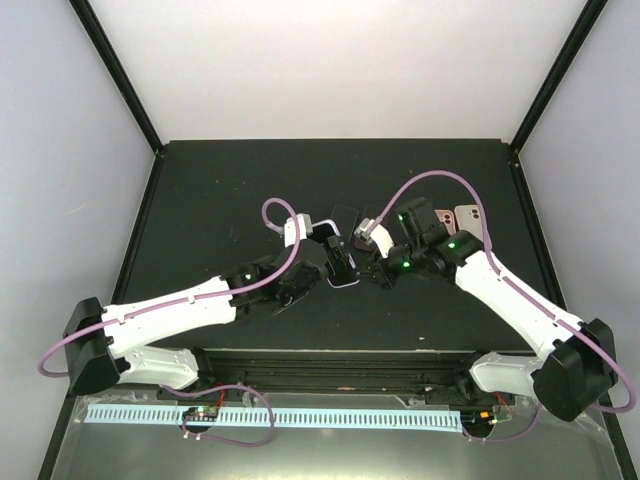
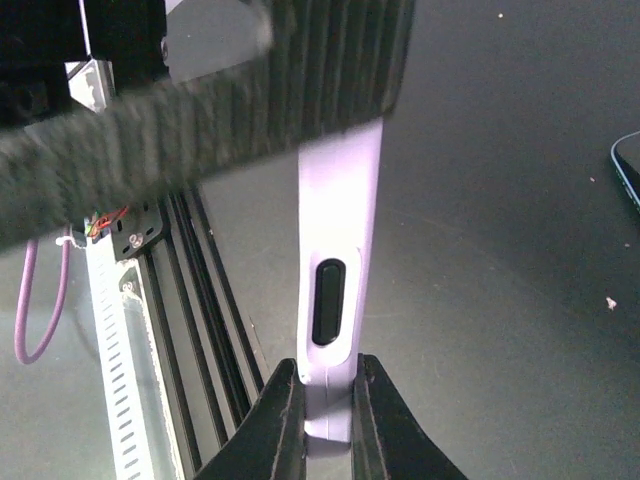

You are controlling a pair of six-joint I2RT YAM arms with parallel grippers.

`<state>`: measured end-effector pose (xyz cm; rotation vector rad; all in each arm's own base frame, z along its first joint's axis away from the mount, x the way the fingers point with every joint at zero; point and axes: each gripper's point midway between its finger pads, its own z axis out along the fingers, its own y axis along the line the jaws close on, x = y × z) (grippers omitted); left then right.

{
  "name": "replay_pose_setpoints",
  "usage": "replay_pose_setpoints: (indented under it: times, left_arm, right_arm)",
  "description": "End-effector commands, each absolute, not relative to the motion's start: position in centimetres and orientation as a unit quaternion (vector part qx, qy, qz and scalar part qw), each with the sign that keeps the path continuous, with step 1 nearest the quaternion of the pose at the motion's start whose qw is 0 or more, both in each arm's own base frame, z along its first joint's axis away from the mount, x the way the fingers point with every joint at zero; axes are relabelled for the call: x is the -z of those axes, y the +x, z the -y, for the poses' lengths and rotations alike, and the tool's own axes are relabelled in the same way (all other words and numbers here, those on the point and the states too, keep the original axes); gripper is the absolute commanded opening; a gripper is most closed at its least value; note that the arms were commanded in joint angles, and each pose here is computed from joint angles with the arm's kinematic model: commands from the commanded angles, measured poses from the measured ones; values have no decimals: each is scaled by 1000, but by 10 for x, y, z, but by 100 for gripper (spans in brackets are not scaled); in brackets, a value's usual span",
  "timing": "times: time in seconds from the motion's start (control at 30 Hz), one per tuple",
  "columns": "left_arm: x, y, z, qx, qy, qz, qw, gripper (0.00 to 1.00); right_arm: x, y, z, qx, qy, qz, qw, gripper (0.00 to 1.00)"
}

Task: Take the phone out of the phone case

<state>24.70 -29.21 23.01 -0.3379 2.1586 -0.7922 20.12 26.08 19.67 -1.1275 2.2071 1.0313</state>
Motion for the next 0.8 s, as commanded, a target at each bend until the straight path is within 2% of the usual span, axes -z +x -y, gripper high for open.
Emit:
replay_pose_setpoints:
  times: [0.0,0.17,0.3,0.37,0.53,0.6,0.77]
  left_arm:
    - [-261,257,281,319,-165,-821,444,99]
    - [-271,261,248,268,-134,-813,498,99]
    - [-287,257,235,243,-23,-801,546,99]
    - [-293,247,238,272,39,-783,559,99]
    - [-321,201,244,423,164,-671,586,98]
    - [-331,180,249,474,214,-631,576,94]
    - [-336,164,261,522,257,-597,552,82]
  right_arm:
    - [-219,205,-265,-376,-418,-784,263,1]
    - [-225,205,-252,-353,-419,-786,287,1]
    - [-233,200,-240,-347,-422,-781,302,1]
    - [-240,194,-234,-348,-427,-775,309,1]
    - [-259,175,-227,-363,-445,-752,323,1]
    - [-266,164,-227,-381,-457,-736,324,1]
    - [-285,135,-231,-441,-478,-695,308,1]
